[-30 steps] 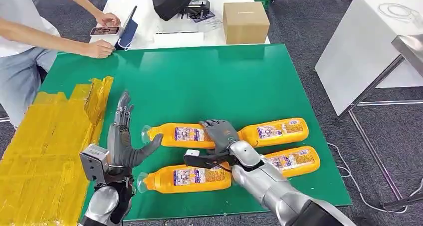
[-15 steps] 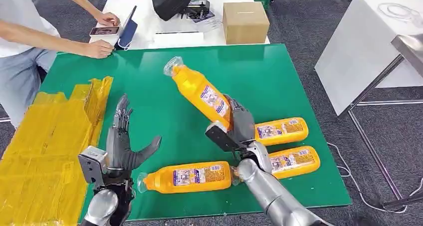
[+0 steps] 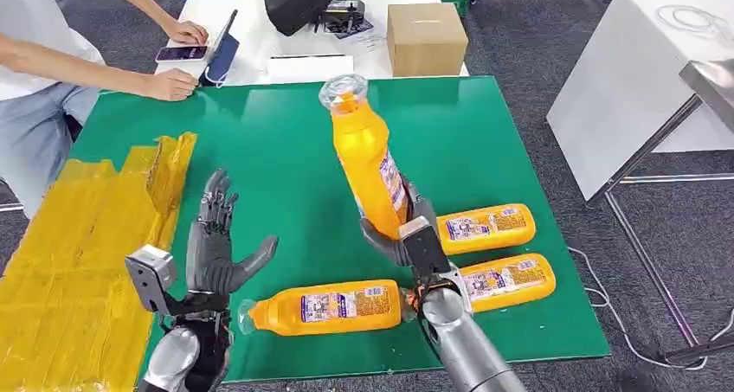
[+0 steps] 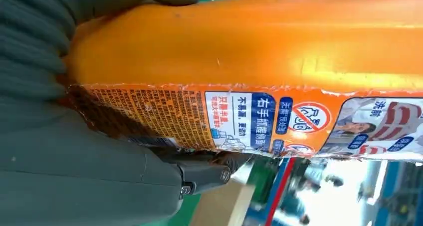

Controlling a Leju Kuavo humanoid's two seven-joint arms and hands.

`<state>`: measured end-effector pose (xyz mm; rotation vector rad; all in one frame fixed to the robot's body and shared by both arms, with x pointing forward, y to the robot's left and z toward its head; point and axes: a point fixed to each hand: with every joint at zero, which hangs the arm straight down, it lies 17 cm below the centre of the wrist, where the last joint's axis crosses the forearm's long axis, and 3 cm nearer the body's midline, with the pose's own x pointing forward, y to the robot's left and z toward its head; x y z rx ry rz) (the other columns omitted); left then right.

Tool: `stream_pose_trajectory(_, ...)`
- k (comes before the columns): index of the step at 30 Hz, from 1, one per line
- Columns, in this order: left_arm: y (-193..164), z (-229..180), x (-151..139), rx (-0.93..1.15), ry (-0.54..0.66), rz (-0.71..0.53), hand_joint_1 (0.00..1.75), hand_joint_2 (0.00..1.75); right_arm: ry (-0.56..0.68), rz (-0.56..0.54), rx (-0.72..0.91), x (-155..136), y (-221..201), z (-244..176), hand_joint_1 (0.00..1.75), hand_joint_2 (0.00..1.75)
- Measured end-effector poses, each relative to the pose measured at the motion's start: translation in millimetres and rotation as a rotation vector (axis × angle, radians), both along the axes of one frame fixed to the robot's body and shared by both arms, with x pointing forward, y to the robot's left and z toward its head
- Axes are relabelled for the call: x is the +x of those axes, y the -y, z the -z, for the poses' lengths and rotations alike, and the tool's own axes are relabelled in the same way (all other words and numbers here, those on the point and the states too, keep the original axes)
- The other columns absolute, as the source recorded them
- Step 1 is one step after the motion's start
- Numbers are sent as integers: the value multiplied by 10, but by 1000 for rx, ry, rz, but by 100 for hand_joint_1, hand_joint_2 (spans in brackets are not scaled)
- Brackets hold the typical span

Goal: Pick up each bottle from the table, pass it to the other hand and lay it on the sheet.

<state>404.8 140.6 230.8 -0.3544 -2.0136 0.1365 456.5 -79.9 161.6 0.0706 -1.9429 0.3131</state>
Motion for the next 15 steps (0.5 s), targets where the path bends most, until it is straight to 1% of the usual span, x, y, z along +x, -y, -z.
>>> stream_pose_trajectory(5, 208, 92, 23, -77, -76, 150, 0, 175, -4, -75, 4, -143, -243, 13, 175, 175)
stream_pose_trajectory(9, 304, 166, 40, -88, -110, 203, 0, 175, 2, -105, -2, -205, -352, 16, 173, 175)
stream_pose_trajectory(15, 366, 209, 45, -84, -121, 233, 0, 175, -1, -129, -11, -250, -440, 41, 175, 175)
